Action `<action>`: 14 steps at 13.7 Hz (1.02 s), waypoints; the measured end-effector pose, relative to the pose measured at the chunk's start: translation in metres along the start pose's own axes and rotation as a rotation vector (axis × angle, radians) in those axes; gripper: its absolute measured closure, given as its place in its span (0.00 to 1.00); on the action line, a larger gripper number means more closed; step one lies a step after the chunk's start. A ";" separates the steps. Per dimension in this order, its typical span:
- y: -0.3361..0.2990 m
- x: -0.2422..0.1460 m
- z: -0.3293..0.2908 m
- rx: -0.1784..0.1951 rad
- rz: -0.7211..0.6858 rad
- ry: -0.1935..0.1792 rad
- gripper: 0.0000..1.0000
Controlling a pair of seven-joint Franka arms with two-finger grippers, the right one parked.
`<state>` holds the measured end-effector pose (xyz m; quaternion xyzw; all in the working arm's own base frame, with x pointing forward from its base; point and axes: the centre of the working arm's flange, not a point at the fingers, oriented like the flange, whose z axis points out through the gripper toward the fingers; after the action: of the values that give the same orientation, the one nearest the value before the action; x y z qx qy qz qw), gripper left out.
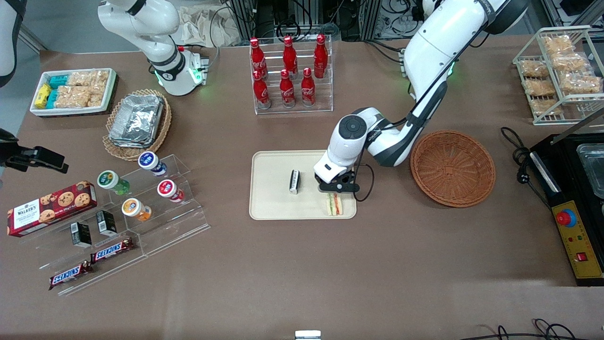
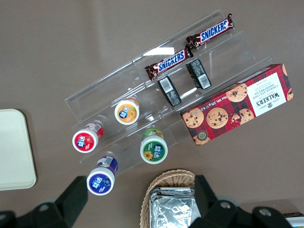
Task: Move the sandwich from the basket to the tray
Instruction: 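Lower the sandwich onto the tray beside the black box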
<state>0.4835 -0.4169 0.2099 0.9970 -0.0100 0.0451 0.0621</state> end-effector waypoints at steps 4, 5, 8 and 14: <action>-0.003 -0.002 0.001 0.006 -0.002 -0.002 0.63; -0.004 -0.002 0.001 0.007 -0.002 -0.003 0.52; -0.006 0.002 -0.001 0.007 -0.009 0.002 0.23; -0.018 0.033 -0.049 0.065 -0.046 0.025 0.00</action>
<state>0.5121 -0.3932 0.2592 0.9978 0.0150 0.0564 0.0308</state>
